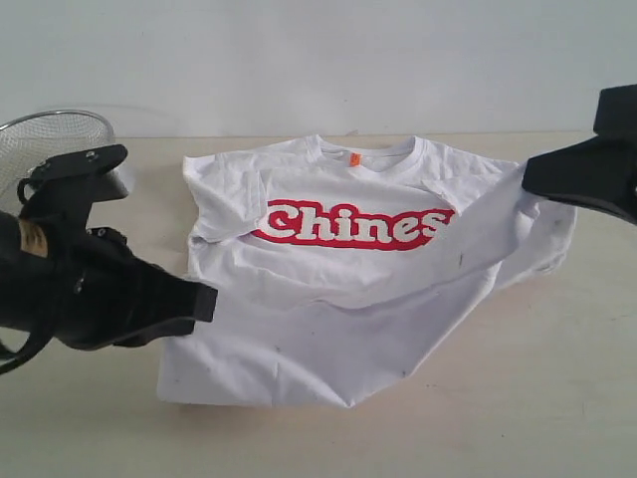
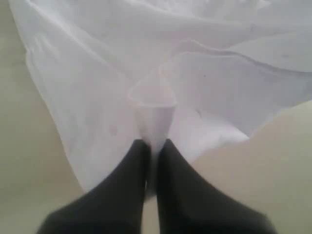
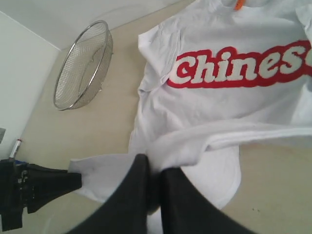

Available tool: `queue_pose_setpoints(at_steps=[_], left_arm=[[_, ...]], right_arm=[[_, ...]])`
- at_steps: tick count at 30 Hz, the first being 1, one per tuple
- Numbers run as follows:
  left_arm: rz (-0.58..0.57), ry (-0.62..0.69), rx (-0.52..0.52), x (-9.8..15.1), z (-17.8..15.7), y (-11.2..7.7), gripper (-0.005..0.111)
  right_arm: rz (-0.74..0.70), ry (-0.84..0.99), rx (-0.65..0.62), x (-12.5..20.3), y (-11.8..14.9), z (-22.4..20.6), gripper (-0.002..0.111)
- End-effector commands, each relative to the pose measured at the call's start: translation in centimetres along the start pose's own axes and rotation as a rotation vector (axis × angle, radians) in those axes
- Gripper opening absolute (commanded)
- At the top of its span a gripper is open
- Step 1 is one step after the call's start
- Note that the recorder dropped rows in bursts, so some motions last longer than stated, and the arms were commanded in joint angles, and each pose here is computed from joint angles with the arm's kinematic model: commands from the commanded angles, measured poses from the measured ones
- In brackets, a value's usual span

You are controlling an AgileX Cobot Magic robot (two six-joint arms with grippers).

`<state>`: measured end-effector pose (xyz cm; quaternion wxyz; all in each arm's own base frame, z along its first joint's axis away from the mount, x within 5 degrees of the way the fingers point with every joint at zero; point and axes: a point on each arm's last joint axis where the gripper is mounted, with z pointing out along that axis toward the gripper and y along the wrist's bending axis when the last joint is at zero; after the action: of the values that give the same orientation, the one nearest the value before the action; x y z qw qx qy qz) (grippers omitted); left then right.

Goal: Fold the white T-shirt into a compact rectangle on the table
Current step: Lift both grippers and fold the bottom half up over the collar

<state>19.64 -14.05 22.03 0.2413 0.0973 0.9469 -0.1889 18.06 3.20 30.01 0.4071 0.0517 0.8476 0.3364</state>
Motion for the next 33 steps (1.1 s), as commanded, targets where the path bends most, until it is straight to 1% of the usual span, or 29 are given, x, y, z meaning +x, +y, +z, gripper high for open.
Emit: queue_pose_setpoints(at_steps=[1, 7, 12, 16, 21, 24, 27, 33], left_arm=[[-0.001, -0.022, 0.05, 1.2, -1.7, -1.0, 0.004], [0.007, -0.041, 0.084, 1.8, -4.4, -1.3, 0.004], [-0.001, -0.078, 0.116, 2.5, -7.1, -1.3, 0.004], [-0.01, -0.099, 0.137, 3.1, -8.6, -1.2, 0.004], [-0.046, -0.098, 0.143, 4.6, -8.9, -0.5, 0.004], [-0.059, -0.075, 0.139, 5.8, -8.6, 0.0, 0.004], [-0.068, -0.08, 0.143, 6.6, -8.8, 0.4, 0.004], [-0.076, -0.112, 0.175, 7.5, -10.2, 0.6, 0.004]], right_arm=[[-0.02, 0.018, 0.015, 0.9, 1.2, -1.8, 0.0], [-0.039, 0.035, -0.039, 2.2, 2.8, -3.8, 0.0], [-0.048, 0.048, -0.041, 3.0, 3.5, -4.7, 0.0], [-0.074, 0.062, -0.025, 4.1, 4.2, -5.8, 0.0], [-0.119, 0.039, 0.033, 5.5, 4.5, -7.6, 0.0], [-0.134, 0.051, 0.016, 6.0, 4.8, -8.1, 0.0], [-0.135, 0.081, 0.006, 6.4, 4.9, -8.2, 0.0], [-0.135, 0.089, 0.005, 6.4, 4.9, -8.2, 0.0]])
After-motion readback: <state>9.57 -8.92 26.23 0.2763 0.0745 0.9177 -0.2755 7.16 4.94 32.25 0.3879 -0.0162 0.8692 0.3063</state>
